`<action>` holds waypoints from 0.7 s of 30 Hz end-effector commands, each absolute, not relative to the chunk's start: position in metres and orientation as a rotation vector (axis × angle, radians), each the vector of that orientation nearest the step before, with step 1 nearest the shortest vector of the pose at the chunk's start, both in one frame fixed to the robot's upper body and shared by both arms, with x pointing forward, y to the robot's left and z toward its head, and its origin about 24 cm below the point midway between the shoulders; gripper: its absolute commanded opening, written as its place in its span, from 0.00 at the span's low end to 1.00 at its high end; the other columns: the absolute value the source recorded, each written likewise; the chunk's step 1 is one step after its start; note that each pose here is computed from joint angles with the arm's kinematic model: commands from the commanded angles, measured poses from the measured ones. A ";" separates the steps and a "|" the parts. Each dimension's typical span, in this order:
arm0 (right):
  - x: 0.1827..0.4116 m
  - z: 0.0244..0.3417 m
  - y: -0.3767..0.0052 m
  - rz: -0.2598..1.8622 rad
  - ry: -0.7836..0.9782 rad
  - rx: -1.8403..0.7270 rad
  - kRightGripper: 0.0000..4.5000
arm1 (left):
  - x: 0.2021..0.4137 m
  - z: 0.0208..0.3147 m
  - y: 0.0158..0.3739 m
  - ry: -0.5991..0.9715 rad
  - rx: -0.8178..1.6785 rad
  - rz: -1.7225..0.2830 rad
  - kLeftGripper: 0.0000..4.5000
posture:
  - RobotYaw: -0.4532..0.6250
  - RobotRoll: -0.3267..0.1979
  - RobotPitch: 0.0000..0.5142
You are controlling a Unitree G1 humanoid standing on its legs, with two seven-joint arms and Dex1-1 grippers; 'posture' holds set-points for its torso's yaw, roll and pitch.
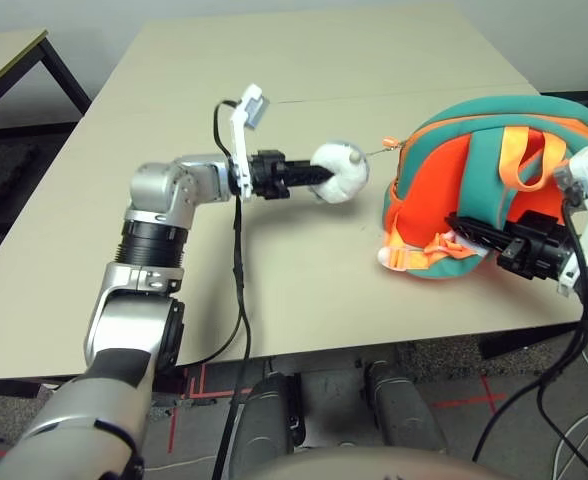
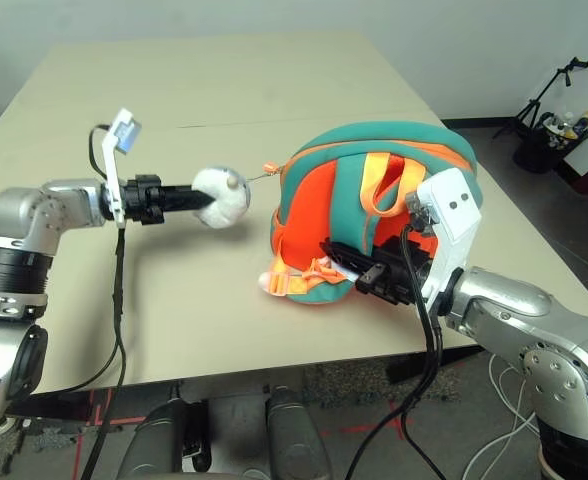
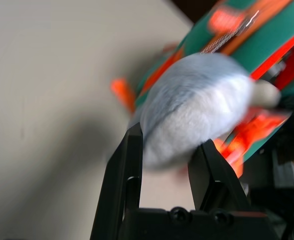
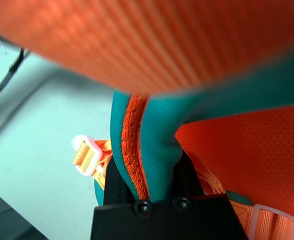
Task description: Put the pencil case into the backpack and zip it.
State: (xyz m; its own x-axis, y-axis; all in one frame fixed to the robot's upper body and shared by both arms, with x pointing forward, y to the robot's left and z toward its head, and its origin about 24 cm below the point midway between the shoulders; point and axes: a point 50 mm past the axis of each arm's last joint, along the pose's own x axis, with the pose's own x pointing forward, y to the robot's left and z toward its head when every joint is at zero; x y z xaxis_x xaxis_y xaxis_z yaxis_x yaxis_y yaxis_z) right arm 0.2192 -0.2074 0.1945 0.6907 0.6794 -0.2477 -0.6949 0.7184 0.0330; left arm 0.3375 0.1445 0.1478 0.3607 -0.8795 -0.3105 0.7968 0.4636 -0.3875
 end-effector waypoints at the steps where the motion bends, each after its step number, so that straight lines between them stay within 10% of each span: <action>1: 0.220 0.189 -0.202 0.807 0.271 -0.055 0.04 | 0.330 0.123 0.139 0.583 -0.121 -1.083 0.38 | 0.26 0.62 0.20; 10: 0.221 0.187 -0.202 0.803 0.265 -0.052 0.04 | 0.314 0.107 0.118 0.616 -0.115 -1.165 0.38 | 0.27 0.62 0.19; 21: 0.222 0.187 -0.202 0.807 0.262 -0.052 0.04 | 0.344 0.166 0.133 0.378 -0.101 -1.062 0.39 | 0.27 0.62 0.19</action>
